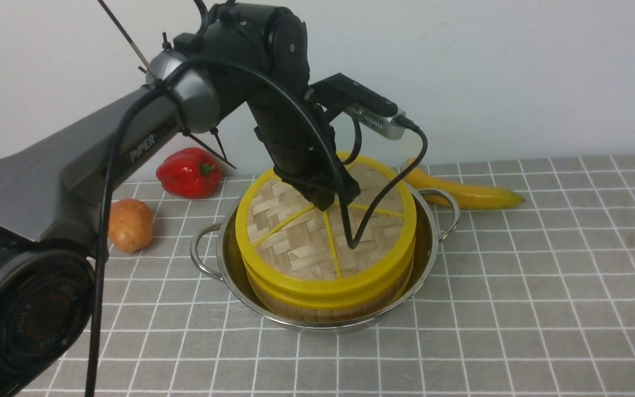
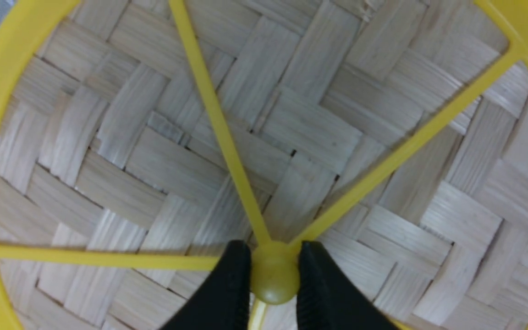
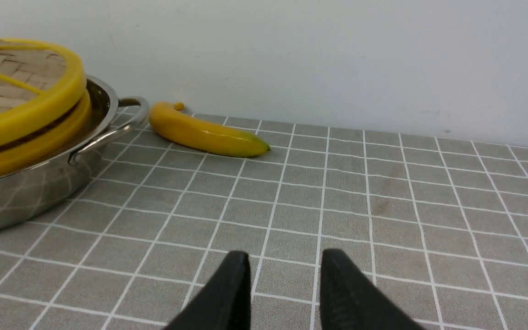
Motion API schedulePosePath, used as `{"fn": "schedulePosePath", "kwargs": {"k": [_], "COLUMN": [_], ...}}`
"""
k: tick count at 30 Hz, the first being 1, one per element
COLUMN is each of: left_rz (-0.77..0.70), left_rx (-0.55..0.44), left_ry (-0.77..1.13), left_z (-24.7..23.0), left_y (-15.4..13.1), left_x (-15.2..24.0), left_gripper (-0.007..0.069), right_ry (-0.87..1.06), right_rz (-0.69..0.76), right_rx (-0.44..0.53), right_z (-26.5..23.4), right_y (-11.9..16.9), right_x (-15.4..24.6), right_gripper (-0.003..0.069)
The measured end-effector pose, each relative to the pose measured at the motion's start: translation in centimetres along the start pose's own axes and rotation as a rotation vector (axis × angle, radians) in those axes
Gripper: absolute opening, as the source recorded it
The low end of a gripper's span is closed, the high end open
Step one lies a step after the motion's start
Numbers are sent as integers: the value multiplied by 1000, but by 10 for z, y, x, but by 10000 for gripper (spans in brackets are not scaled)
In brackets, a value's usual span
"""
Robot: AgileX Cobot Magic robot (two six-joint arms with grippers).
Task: Place the steamer in the pot on the grey tablecloth, and put the lid on the steamer.
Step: 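Place the yellow bamboo steamer lid onto the steamer in the pot with the left gripper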
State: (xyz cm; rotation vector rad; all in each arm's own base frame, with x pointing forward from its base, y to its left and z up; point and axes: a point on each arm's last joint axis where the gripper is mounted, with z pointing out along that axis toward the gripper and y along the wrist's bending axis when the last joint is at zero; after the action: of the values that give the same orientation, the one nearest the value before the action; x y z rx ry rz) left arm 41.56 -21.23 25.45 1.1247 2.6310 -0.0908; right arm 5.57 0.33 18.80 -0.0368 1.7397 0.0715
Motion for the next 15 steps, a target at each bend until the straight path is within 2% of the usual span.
{"fn": "schedulePosePath", "kwargs": {"k": [15], "left_rz": [1], "left_rx": [-3], "left_ry": [-3], "left_z": [-1], "left_y": [0], "left_x": [-1], "left_gripper": [123], "right_ry": [0], "right_rz": [0], "right_rx": [0], "right_z": [0], "right_y": [0], "right_x": [0], "right_gripper": [242]}}
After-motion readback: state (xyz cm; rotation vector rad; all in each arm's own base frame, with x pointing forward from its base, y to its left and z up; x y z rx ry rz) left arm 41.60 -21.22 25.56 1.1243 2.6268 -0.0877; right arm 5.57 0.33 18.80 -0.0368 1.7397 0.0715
